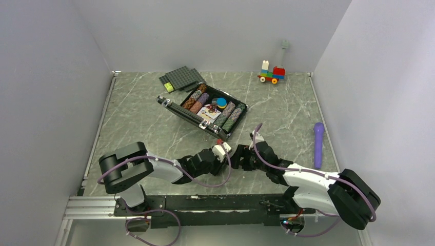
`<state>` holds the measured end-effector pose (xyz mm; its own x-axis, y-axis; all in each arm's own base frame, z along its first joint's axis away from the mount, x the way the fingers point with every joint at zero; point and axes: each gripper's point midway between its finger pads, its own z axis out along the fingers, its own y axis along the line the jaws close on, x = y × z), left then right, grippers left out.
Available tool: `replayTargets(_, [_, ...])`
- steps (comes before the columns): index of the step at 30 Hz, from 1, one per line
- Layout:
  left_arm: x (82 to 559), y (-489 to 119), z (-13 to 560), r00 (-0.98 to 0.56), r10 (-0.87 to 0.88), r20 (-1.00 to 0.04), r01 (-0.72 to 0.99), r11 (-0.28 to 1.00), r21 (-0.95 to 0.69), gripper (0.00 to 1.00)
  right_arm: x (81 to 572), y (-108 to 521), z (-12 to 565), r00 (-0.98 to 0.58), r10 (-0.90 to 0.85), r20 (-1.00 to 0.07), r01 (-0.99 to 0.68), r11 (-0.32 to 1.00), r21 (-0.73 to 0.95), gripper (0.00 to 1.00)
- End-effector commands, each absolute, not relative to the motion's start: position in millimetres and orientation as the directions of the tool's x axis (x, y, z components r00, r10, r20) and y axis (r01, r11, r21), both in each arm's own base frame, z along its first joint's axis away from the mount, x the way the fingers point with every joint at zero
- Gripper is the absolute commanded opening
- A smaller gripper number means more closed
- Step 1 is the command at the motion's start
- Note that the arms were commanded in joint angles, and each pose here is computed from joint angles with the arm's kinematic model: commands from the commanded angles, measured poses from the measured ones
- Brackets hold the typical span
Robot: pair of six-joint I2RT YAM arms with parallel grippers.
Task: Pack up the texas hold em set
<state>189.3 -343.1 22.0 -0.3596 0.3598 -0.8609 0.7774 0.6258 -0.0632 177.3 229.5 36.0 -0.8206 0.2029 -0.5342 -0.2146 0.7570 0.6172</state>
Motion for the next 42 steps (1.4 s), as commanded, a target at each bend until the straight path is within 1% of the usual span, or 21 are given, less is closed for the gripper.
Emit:
replayTargets(1, [170, -323, -8, -0.456, 0.38, -0.804, 0.754, 0.645, -0.123, 0.39, 170, 223, 19, -0.853, 0.262, -0.451, -0.108, 0.757, 0.645, 0.75])
replayTargets(7, [166, -326, -6, -0.479, 0.327, -0.814, 0.744, 0.643, -0.179, 0.38, 169, 222, 10, -0.863, 0.346, -0.368, -0.014, 0.711, 0.703, 0.68])
replayTargets(11, [165, -326, -7, -0.485, 0.306, -0.819, 0.739, 0.644, -0.197, 0.37, 168, 228, 7, -0.873, 0.377, -0.31, 0.025, 0.669, 0.743, 0.64])
replayTargets(20, [165, -324, -9, -0.497, 0.276, -0.823, 0.725, 0.654, -0.219, 0.36, 156, 242, -11, -0.911, 0.382, -0.158, 0.118, 0.607, 0.786, 0.54])
replayTargets(28, [164, -326, -9, -0.497, 0.258, -0.829, 0.726, 0.647, -0.234, 0.35, 150, 252, -18, -0.916, 0.394, -0.073, 0.163, 0.532, 0.831, 0.45])
replayTargets(33, [162, -328, -6, -0.49, 0.247, -0.836, 0.737, 0.63, -0.246, 0.35, 150, 256, -17, -0.912, 0.407, -0.052, 0.166, 0.481, 0.861, 0.34])
replayTargets(36, [160, -330, -3, -0.481, 0.24, -0.843, 0.747, 0.616, -0.251, 0.35, 150, 257, -17, -0.909, 0.415, -0.044, 0.165, 0.456, 0.874, 0.22])
replayTargets(38, [160, -330, -2, -0.479, 0.241, -0.844, 0.749, 0.614, -0.25, 0.36, 149, 258, -16, -0.908, 0.418, -0.034, 0.167, 0.436, 0.884, 0.1])
replayTargets(40, [161, -331, 1, -0.474, 0.24, -0.847, 0.752, 0.611, -0.248, 0.4, 149, 258, -14, -0.905, 0.425, -0.03, 0.165, 0.415, 0.894, 0.0])
replayTargets(42, [162, -331, 4, -0.47, 0.241, -0.849, 0.75, 0.615, -0.241, 0.48, 149, 257, -12, -0.9, 0.435, -0.033, 0.162, 0.402, 0.901, 0.0])
